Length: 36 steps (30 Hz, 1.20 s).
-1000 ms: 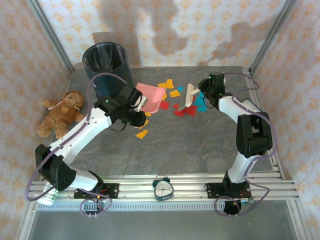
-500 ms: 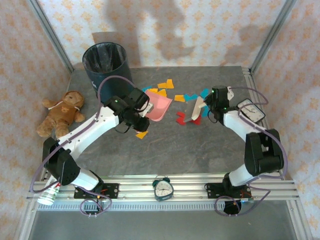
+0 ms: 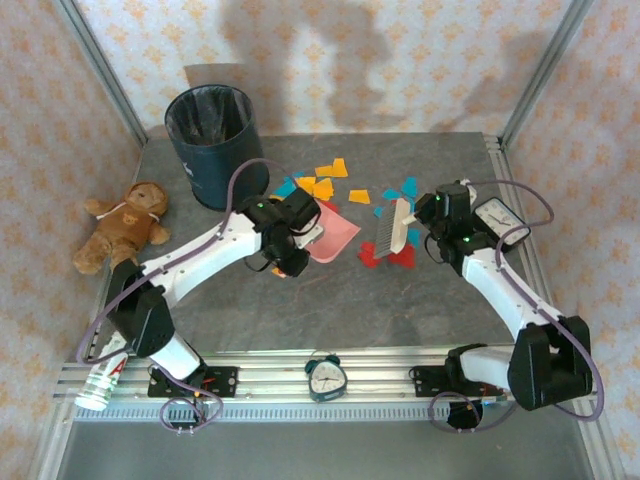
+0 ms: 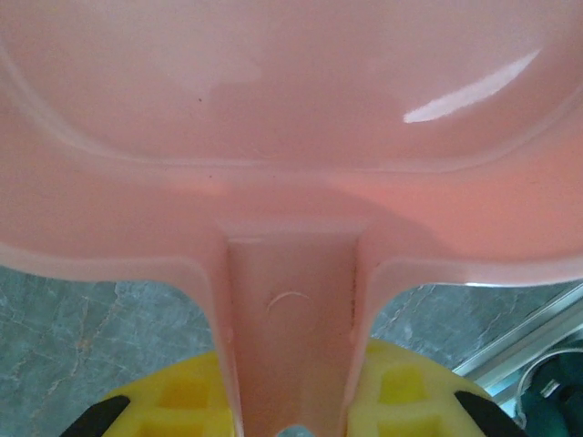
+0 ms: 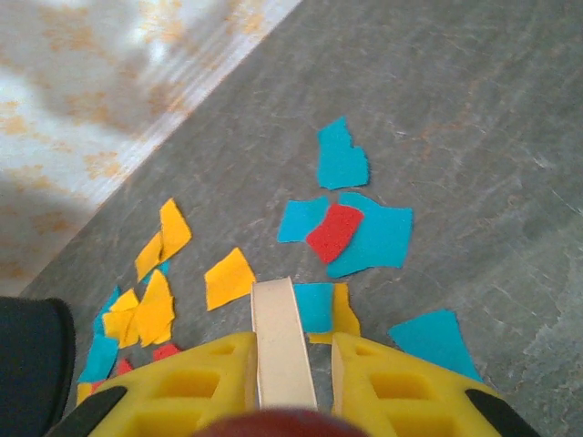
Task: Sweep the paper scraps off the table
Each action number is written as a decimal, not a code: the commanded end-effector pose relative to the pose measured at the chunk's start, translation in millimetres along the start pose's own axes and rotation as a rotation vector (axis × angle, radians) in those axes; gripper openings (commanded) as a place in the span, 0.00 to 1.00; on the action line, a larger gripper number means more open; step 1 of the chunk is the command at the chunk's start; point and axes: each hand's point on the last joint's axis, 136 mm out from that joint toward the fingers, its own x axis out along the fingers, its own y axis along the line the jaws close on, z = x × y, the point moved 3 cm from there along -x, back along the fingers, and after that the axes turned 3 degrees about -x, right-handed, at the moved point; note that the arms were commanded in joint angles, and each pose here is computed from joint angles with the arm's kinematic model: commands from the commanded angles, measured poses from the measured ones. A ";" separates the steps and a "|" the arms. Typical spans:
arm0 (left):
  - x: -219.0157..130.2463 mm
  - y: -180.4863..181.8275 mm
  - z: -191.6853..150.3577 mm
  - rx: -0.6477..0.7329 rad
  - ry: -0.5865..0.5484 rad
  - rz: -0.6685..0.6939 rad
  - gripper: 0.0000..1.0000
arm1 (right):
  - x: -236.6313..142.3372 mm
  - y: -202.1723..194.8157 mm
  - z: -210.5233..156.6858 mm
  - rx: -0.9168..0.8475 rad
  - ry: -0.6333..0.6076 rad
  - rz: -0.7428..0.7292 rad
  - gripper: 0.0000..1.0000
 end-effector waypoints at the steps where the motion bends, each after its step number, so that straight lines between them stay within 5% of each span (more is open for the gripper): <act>1: -2.1 2.1 -7.0 0.096 0.061 0.069 0.00 | -23.8 24.4 25.3 -0.092 -0.057 0.069 0.00; 17: 40.5 -19.5 -6.1 0.273 0.254 0.019 0.00 | -35.1 -13.5 51.8 -0.508 -0.143 -0.271 0.00; 36: 74.5 -31.7 -6.2 0.380 0.468 -0.015 0.00 | 1.8 -18.9 25.9 -0.691 0.009 -0.273 0.00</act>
